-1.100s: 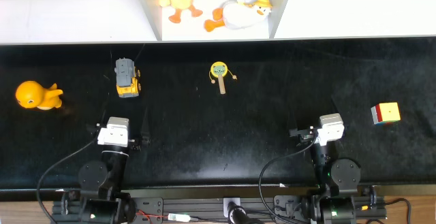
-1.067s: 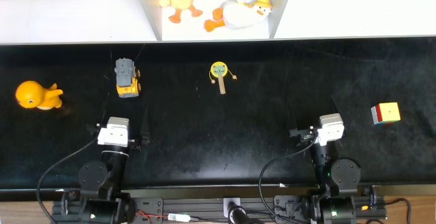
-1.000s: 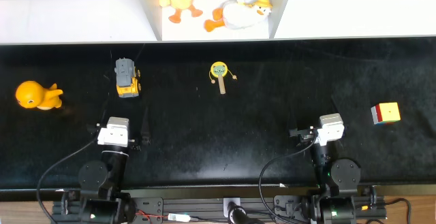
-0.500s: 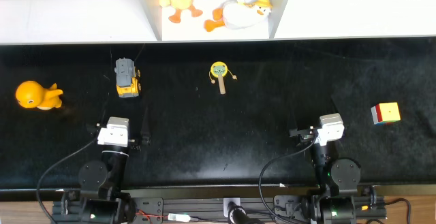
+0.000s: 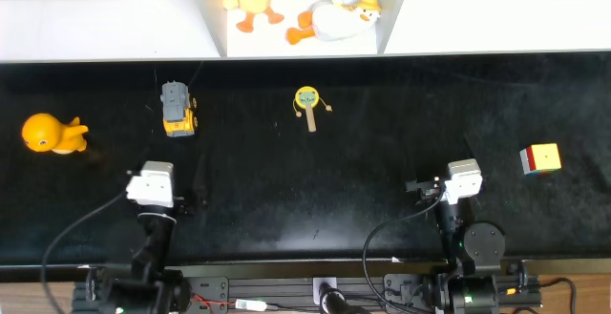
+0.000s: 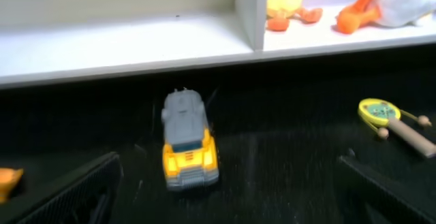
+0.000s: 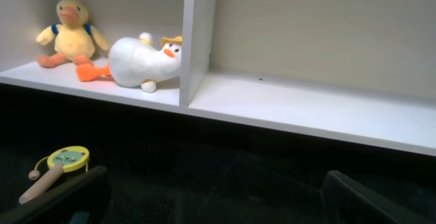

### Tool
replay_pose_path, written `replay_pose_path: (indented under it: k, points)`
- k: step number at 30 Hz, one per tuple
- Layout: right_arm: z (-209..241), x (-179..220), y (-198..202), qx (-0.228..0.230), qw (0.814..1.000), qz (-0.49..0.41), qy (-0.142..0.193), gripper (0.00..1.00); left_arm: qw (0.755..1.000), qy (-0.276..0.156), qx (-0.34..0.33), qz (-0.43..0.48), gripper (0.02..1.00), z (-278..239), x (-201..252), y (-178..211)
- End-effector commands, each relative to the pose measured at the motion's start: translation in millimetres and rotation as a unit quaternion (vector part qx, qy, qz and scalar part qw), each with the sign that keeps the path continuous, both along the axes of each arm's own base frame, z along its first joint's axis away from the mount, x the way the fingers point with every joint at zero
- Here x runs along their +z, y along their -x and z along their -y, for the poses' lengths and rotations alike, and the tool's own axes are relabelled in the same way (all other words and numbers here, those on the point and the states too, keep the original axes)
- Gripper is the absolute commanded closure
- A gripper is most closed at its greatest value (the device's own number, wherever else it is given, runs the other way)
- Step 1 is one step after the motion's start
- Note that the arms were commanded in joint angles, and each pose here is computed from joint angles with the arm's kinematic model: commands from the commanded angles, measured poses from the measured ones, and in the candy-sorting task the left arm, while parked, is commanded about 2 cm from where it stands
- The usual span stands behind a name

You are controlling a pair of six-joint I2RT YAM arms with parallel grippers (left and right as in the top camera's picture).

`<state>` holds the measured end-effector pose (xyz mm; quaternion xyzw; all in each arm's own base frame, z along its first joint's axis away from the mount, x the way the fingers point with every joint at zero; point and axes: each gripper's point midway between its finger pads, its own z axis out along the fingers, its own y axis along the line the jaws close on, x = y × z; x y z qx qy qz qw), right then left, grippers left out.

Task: Store Toys

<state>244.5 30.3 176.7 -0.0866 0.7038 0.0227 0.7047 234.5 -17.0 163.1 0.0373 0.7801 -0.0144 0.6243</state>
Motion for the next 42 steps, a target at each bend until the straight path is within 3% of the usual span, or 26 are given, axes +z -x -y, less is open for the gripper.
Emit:
replay_pose_path:
  k: [1,5,11,15,20,27,33,37,42]
  points:
    - [1,-3,0,-0.003,1.000,0.000,-0.004,0.003,0.997,0.021,0.074,-0.017,0.025,-26,54,7]
    - [1,-3,0,-0.003,1.000,0.000,-0.004,0.005,0.988,0.015,0.110,-0.110,0.025,-44,68,9]
    - [1,-3,0,-0.003,1.000,0.000,-0.004,0.005,0.973,-0.021,0.108,-0.204,0.025,-71,79,-11]
    - [1,-3,0,-0.003,1.000,0.000,-0.004,0.007,0.972,-0.027,0.110,-0.206,0.025,-101,83,-30]
    - [1,-3,0,-0.003,1.000,0.000,-0.004,0.003,0.974,0.006,0.114,-0.195,0.025,-140,77,-35]
    - [1,-3,0,-0.003,1.000,0.000,-0.004,0.005,0.960,-0.015,0.180,-0.214,0.023,-203,63,-8]
    - [1,-3,0,-0.003,1.000,0.000,-0.004,0.005,0.944,0.014,0.248,-0.220,0.023,-234,59,22]
    - [1,-3,0,-0.003,1.000,0.000,-0.004,0.005,0.942,0.020,0.248,-0.226,0.023,-241,51,19]
    - [1,-3,0,-0.003,1.000,0.000,-0.004,0.005,0.950,0.002,0.213,-0.227,0.023,-251,36,-11]
